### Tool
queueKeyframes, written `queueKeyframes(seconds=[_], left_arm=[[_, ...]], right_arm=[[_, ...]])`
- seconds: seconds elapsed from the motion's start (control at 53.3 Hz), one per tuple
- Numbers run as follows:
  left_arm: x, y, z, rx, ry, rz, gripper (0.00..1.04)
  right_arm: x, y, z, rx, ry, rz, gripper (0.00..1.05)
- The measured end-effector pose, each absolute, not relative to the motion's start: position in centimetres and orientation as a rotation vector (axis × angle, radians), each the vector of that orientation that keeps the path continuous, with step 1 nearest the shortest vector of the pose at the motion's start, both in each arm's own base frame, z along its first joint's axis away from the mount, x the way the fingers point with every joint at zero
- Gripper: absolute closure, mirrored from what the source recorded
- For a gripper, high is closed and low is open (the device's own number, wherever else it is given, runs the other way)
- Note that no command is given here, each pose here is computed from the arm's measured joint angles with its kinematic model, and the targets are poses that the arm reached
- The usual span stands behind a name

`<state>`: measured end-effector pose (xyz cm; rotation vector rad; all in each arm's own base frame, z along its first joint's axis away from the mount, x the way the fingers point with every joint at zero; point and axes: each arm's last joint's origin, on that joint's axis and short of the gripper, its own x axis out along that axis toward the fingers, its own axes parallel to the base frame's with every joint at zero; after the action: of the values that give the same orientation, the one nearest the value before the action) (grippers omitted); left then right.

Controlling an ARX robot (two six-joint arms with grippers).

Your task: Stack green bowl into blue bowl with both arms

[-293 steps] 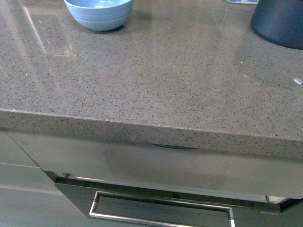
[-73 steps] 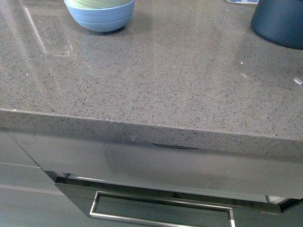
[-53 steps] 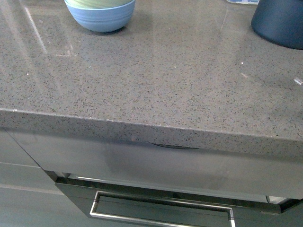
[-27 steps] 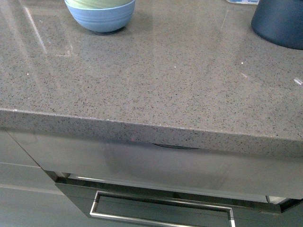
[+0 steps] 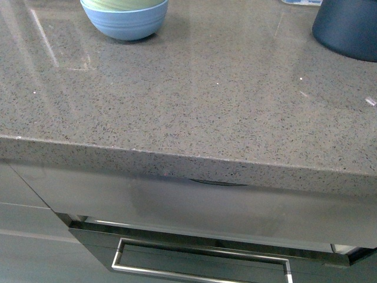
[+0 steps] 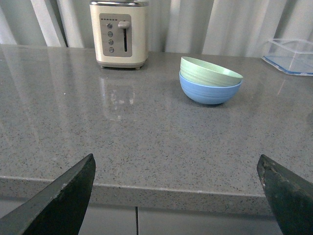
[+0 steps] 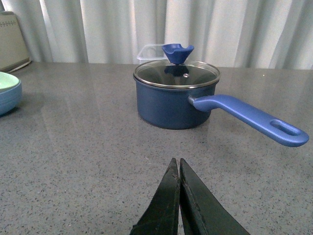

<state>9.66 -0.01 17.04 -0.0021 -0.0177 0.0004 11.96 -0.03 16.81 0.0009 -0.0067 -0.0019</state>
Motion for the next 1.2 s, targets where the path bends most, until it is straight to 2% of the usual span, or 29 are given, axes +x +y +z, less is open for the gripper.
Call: queueKeyframes(seconds=[0.525, 0.6, 1.031, 1.2], left_arm=[[9.7, 0.0, 17.0, -0.002, -0.018, 0.000, 0.07], [9.7, 0.0, 17.0, -0.002, -0.018, 0.000, 0.07], [9.7, 0.0, 17.0, -0.002, -0.018, 0.000, 0.07], [9.7, 0.0, 17.0, -0.002, -0.018, 0.000, 0.07]], right_arm=[[10.7, 0.0, 16.8, 0.001, -0.007, -0.002, 1.04], [10.1, 0.0, 16.3, 0.000, 0.028, -0.002, 1.04], [9.8, 0.0, 16.5, 0.000, -0.002, -0.002, 1.04], [9.8, 0.0, 16.5, 0.000, -0.002, -0.002, 0.69]])
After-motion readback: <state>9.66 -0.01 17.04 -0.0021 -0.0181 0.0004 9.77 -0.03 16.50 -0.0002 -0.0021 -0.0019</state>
